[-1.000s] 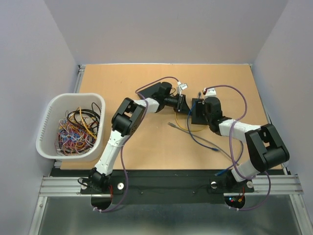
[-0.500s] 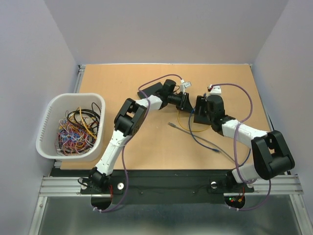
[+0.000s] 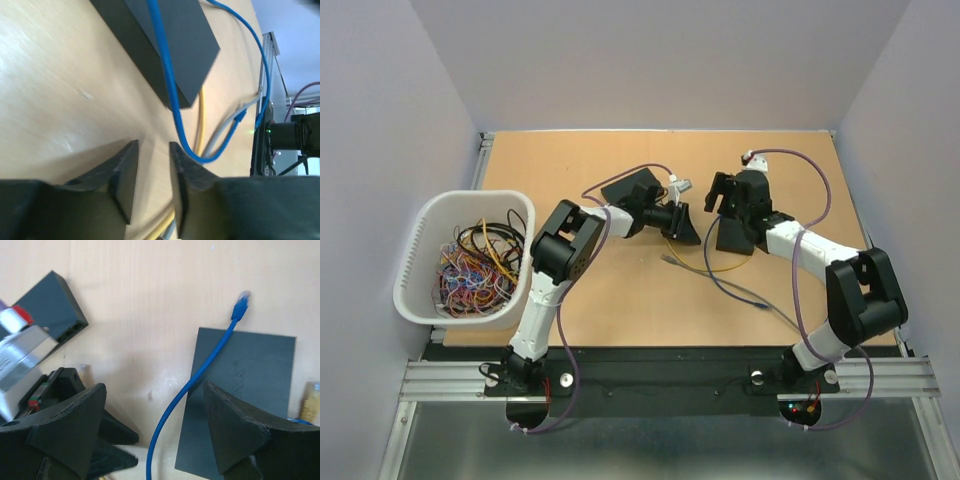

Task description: Insert the plug into the switch port

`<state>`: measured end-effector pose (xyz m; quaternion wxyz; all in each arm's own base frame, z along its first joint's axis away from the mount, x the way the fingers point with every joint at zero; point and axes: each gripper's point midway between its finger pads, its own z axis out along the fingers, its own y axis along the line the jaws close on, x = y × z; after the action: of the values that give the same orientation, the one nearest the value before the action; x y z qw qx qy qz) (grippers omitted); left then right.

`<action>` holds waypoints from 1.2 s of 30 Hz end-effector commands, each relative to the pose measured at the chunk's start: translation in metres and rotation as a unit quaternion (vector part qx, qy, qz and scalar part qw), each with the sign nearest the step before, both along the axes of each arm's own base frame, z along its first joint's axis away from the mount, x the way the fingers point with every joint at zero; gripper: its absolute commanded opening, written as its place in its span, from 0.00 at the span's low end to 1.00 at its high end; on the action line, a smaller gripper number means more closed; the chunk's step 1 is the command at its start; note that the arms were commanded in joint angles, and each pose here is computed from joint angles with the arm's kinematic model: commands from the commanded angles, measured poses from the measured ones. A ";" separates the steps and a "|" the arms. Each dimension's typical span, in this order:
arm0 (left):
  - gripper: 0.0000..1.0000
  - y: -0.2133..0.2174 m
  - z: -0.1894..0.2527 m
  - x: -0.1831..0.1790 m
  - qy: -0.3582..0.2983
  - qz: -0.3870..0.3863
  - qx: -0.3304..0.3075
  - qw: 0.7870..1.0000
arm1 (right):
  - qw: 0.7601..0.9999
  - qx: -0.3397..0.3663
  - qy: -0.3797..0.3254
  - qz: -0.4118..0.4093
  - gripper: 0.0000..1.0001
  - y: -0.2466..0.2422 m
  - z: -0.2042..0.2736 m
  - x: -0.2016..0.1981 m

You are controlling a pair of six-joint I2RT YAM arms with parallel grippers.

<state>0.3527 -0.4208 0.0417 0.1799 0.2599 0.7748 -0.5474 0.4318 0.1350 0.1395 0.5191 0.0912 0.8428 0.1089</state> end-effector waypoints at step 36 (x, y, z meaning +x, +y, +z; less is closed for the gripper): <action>0.77 -0.040 0.045 0.045 -0.172 0.091 0.056 0.979 | 0.997 0.006 -0.009 -0.071 0.87 -0.044 0.030 -0.038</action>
<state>0.3846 -0.4594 0.0757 0.3183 0.2909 0.7790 -0.4552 0.3953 0.0986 0.1538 0.5117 0.1481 0.8424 0.0811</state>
